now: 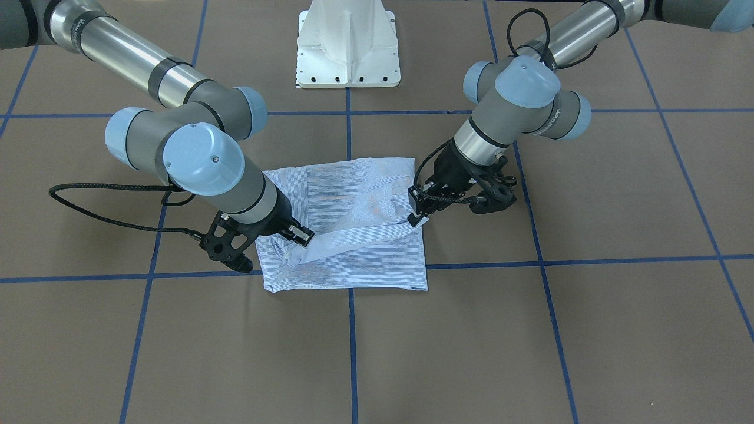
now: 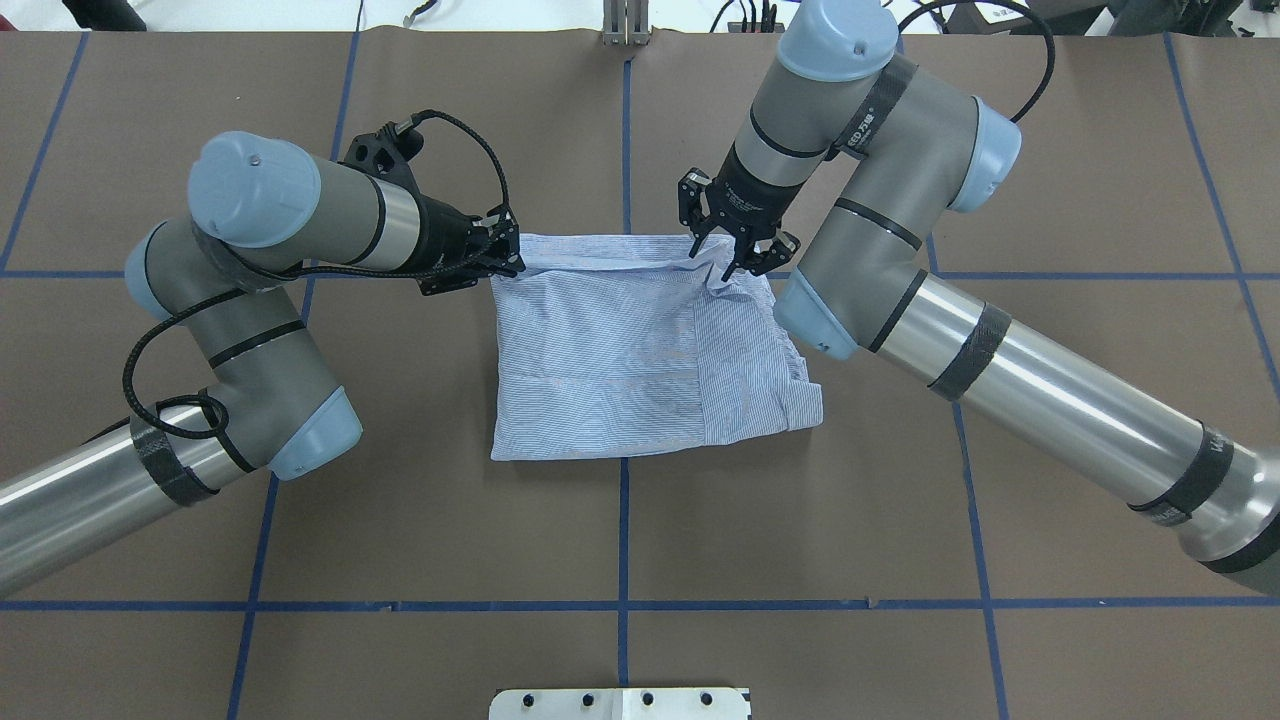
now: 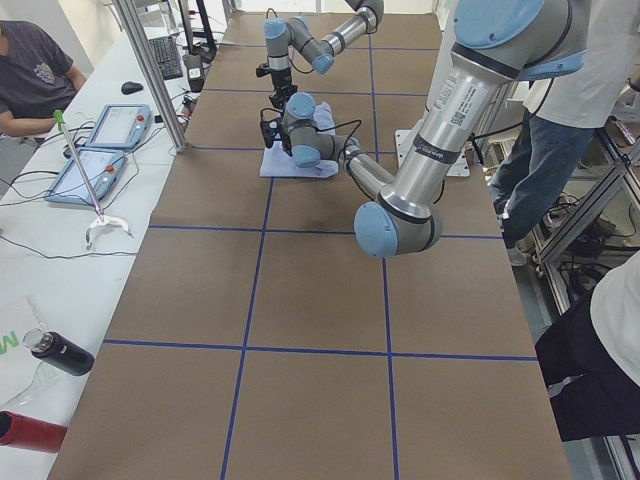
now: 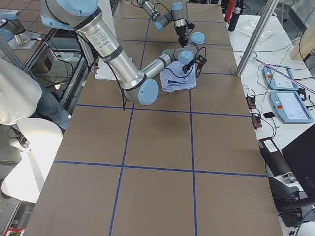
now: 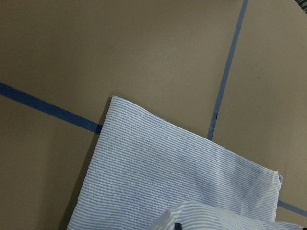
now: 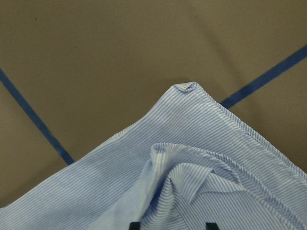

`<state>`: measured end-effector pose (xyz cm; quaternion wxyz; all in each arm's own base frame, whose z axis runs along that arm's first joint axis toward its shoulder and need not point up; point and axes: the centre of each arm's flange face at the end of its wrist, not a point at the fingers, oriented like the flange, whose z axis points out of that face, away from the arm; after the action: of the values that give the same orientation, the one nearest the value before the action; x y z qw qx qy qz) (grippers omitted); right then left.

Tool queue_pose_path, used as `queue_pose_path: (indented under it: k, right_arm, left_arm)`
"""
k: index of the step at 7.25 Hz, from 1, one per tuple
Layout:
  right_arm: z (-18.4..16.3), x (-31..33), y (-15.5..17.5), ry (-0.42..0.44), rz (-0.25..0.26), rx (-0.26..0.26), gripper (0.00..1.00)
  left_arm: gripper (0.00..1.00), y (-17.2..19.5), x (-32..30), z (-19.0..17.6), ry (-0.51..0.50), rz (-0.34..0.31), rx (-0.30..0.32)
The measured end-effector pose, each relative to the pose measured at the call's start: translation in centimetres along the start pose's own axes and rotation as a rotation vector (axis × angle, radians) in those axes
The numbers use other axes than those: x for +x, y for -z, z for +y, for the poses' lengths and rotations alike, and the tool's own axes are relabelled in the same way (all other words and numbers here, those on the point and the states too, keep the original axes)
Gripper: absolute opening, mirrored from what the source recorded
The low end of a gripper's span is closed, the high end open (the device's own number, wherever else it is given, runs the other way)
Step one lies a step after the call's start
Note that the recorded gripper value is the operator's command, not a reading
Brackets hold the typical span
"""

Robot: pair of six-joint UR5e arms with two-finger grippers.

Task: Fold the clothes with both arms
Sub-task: 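Release the shirt and raise both grippers away from it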

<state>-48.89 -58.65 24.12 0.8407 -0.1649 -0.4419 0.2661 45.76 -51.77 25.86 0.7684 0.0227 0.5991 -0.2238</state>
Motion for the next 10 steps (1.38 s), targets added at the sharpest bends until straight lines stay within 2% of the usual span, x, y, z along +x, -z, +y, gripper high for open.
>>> queue_pose_path:
  k: [2,4,5,6,7,8,10]
  right_arm:
    - [-0.6,-0.2,0.8,0.019,-0.047,0.014,1.0]
    - [0.7,-1.1,2.7,0.054,-0.1,0.014,1.0]
    - [1.3,-1.2,4.1,0.086,-0.128,0.033,1.0]
    - [0.4,-0.9,5.7,0.13,-0.145,0.072,1.0]
    - [-2.5,0.3,7.6,0.18,-0.13,0.118,1.0]
    - [-6.2,2.4,9.6,0.243,-0.081,0.164,1.0]
    - [-13.0,7.3,13.9,0.434,0.077,0.211,1.0]
  left_arm:
    - [0.99,0.0,-0.5,-1.4,0.01,-0.012,0.031]
    - [0.99,-0.1,-0.9,-2.4,0.018,-0.027,0.049]
    - [0.99,0.3,-1.3,-3.3,0.022,-0.032,0.061]
    - [0.99,1.0,-2.0,-4.7,0.017,-0.045,0.079]
    - [0.99,2.0,-3.2,-6.6,-0.011,-0.07,0.1]
    - [0.99,3.6,-4.4,-9.1,-0.071,-0.099,0.109]
    - [0.99,9.0,-8.0,-15.5,-0.251,-0.145,0.098]
